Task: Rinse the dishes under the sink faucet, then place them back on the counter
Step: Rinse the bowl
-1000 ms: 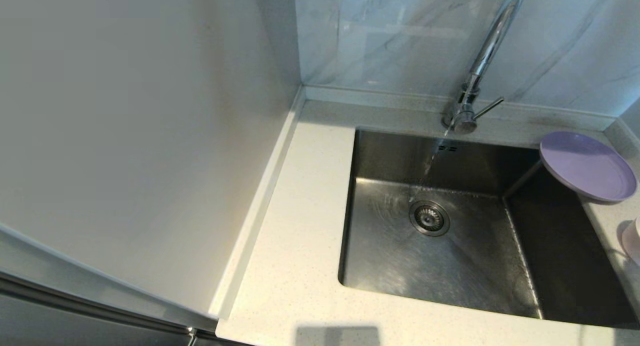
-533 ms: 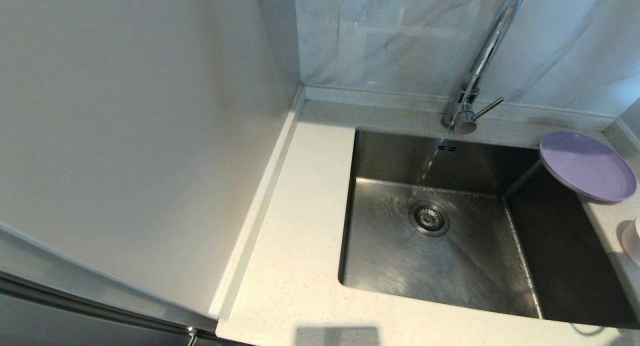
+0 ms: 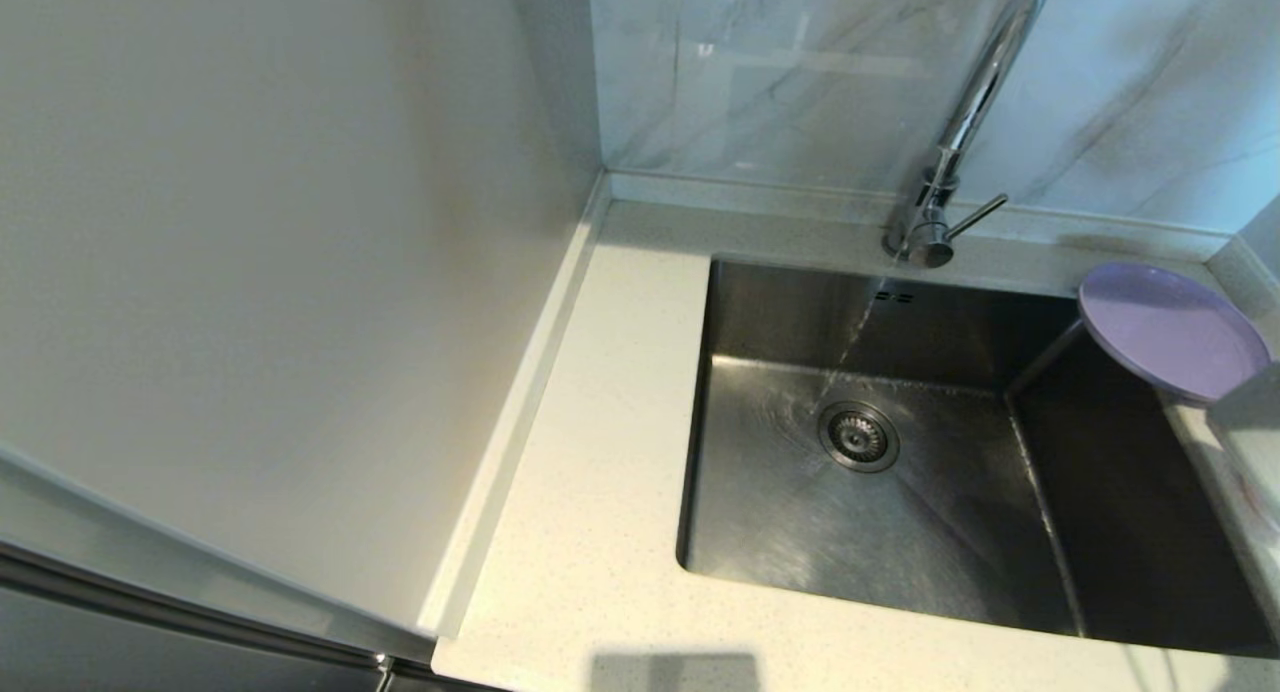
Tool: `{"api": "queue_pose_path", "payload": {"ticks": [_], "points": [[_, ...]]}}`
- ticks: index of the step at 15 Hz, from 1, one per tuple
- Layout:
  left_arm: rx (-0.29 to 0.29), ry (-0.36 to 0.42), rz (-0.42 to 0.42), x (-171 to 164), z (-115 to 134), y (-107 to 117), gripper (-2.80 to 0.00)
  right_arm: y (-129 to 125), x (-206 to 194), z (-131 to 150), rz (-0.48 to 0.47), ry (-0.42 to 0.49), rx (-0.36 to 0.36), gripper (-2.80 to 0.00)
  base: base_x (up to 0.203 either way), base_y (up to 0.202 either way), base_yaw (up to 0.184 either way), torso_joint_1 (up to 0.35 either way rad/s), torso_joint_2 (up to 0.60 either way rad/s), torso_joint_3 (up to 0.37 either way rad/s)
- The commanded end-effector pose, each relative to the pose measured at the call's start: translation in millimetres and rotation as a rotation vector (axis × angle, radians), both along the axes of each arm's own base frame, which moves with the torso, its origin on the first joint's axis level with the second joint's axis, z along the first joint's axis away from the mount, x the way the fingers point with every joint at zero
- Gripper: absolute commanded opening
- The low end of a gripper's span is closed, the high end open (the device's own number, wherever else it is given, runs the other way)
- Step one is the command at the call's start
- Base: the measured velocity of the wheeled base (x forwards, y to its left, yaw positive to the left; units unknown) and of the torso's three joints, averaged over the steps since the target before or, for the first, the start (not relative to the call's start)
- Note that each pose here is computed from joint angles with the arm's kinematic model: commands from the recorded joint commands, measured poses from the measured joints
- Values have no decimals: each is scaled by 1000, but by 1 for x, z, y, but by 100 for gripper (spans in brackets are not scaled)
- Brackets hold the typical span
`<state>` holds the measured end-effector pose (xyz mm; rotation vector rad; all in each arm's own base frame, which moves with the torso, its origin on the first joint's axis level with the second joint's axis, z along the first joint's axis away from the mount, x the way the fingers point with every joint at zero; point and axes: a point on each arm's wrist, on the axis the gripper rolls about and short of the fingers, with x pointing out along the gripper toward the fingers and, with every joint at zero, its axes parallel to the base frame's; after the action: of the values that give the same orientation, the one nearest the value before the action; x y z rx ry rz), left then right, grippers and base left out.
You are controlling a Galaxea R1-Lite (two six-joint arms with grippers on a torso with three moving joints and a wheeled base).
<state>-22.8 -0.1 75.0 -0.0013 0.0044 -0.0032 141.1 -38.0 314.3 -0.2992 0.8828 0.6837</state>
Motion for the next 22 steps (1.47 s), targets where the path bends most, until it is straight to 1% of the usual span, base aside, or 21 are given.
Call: {"api": "queue_pose_path", "payload": {"ticks": [1, 2, 4, 6, 8, 12, 14, 15, 17, 20, 22], "points": [[0, 0, 0, 0, 0, 0, -280, 18, 38, 9, 199, -4, 73, -280, 0, 0, 0, 0, 0, 0], [0, 0, 0, 0, 0, 0, -280, 27, 48, 11, 274, -22, 96, -280, 0, 0, 0, 0, 0, 0], [0, 0, 0, 0, 0, 0, -280, 48, 63, 12, 427, -50, 114, -280, 0, 0, 0, 0, 0, 0], [0, 0, 0, 0, 0, 0, -280, 70, 81, 4, 538, -20, 142, -280, 0, 0, 0, 0, 0, 0], [0, 0, 0, 0, 0, 0, -280, 88, 95, -7, 606, 27, 158, -280, 0, 0, 0, 0, 0, 0], [0, 0, 0, 0, 0, 0, -280, 109, 103, -17, 682, 76, 156, -280, 0, 0, 0, 0, 0, 0], [0, 0, 0, 0, 0, 0, -280, 116, 114, -22, 696, 46, 152, -280, 0, 0, 0, 0, 0, 0], [0, 0, 0, 0, 0, 0, -280, 118, 118, -24, 684, 43, 151, -280, 0, 0, 0, 0, 0, 0], [0, 0, 0, 0, 0, 0, -280, 120, 129, -26, 625, 25, 155, -280, 0, 0, 0, 0, 0, 0], [0, 0, 0, 0, 0, 0, -280, 128, 153, -23, 494, -81, 126, -280, 0, 0, 0, 0, 0, 0], [0, 0, 0, 0, 0, 0, -280, 132, 163, -20, 434, -144, 131, -280, 0, 0, 0, 0, 0, 0]]}}
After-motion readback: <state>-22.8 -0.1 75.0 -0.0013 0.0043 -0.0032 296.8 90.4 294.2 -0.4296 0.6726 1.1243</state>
